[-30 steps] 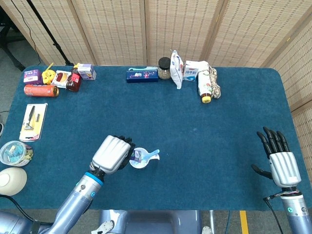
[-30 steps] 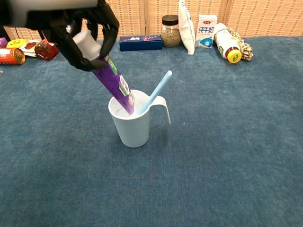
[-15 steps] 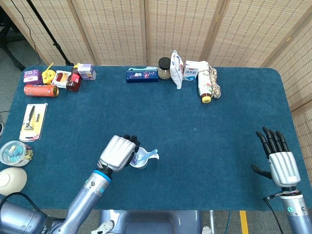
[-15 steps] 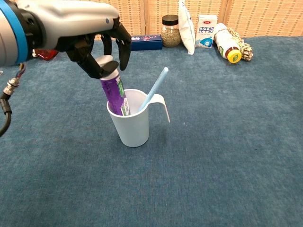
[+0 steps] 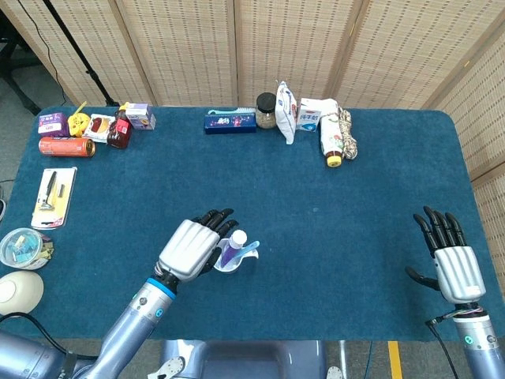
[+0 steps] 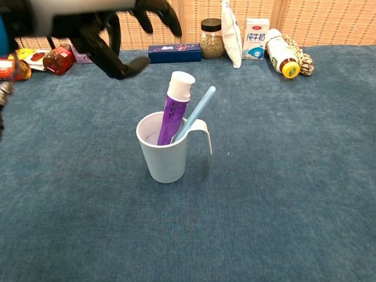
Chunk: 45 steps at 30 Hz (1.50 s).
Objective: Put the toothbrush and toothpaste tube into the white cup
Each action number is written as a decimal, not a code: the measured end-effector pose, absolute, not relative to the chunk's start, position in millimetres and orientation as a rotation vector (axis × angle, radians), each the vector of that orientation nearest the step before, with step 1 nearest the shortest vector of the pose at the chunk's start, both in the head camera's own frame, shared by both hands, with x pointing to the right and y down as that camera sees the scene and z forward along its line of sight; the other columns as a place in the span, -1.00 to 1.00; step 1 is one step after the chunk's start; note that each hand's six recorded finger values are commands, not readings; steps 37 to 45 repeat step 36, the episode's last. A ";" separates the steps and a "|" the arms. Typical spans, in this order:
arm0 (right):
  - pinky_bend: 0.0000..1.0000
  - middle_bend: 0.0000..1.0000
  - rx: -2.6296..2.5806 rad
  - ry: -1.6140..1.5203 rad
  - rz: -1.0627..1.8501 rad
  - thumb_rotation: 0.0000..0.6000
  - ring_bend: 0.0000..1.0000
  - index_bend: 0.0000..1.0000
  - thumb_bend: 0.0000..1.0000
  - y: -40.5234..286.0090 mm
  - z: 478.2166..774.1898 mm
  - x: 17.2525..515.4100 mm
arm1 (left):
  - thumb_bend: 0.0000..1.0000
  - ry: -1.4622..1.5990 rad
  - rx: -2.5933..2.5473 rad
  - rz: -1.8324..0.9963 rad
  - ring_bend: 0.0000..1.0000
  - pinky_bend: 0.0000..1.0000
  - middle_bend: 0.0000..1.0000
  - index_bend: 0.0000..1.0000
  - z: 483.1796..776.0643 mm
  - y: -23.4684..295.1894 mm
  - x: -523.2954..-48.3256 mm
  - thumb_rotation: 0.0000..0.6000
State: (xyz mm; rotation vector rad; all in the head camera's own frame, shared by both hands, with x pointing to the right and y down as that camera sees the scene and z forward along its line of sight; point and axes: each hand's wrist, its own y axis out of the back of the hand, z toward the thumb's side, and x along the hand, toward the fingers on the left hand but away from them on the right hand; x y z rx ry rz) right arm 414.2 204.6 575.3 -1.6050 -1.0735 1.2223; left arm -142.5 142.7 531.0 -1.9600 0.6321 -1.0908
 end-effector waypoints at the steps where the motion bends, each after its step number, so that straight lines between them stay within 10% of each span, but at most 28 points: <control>1: -1.00 -1.00 -1.605 -1.072 1.222 1.00 -1.00 -0.94 -1.00 204.9 575.4 413.8 | 0.00 0.640 -1.957 -1.085 -0.86 -0.25 -0.93 -0.83 527.1 141.5 -145.3 1.00; 9: -1.00 -1.00 -1.604 -1.057 1.221 1.00 -1.00 -0.96 -1.00 206.4 576.8 410.5 | -0.13 0.714 -1.823 -1.084 -1.00 -0.99 -1.00 -1.00 502.9 126.1 -200.0 1.00; 23: -1.00 -1.00 -1.575 -1.055 1.232 1.00 -1.00 -1.00 -1.00 205.1 575.8 411.4 | -0.14 0.880 -1.709 -1.162 -1.00 -1.00 -1.00 -1.00 521.7 147.3 -339.7 1.00; 33: -1.00 -1.00 -1.516 -1.078 1.276 1.00 -1.00 -1.00 -1.00 203.7 571.5 420.2 | -0.14 1.023 -1.630 -1.376 -1.00 -1.00 -1.00 -1.00 546.6 219.4 -452.7 1.00; 45: -1.00 -1.00 -1.502 -1.083 1.286 1.00 -1.00 -1.00 -1.00 205.1 569.2 421.9 | -0.14 1.032 -1.628 -1.411 -1.00 -1.00 -1.00 -1.00 553.9 229.2 -462.6 1.00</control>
